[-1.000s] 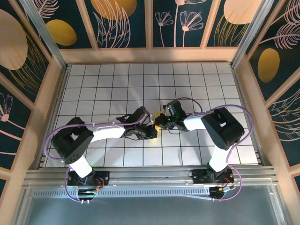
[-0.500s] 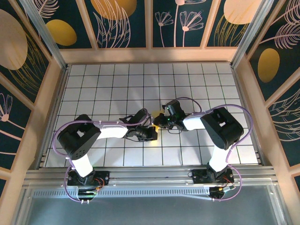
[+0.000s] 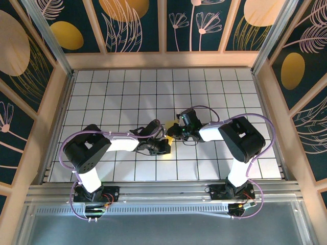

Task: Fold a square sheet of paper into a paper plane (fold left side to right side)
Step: Fold the wing for the fifth time at the center of the table.

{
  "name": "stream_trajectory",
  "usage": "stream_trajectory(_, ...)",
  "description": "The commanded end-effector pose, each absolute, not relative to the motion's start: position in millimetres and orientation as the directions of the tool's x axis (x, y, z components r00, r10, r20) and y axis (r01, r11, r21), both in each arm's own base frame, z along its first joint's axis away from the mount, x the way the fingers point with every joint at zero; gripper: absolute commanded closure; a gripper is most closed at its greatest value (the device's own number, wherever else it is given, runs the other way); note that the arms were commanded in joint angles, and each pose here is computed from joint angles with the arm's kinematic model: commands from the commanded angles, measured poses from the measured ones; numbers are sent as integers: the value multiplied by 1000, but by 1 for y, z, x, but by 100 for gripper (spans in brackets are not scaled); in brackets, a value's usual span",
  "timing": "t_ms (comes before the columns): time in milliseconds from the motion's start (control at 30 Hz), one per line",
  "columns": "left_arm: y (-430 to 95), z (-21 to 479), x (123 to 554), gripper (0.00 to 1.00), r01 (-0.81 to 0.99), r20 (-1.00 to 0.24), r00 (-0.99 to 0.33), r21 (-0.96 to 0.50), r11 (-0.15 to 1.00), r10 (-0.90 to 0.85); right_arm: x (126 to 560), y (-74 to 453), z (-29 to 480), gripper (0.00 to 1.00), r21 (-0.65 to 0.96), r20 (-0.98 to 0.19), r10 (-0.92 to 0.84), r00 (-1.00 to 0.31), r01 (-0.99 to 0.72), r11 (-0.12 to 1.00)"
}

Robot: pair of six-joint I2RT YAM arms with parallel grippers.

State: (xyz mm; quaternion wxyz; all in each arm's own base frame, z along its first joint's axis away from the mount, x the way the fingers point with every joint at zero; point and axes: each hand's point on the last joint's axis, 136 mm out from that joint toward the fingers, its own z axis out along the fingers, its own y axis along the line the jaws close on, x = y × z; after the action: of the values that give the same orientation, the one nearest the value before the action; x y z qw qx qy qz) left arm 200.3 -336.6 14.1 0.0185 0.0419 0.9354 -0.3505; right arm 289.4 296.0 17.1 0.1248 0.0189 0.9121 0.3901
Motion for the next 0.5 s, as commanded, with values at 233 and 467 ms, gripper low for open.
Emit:
stream_trajectory(233,-327,0,192,96,45,-10,-999,-640,767,50,257,269,-37,100,581,-96,100,-990,26,814)
stream_trajectory(467,-319,-8,185,96,31,8,-999,-625,780,46,257,267,-38,100,569,-95,98,-991,27,822)
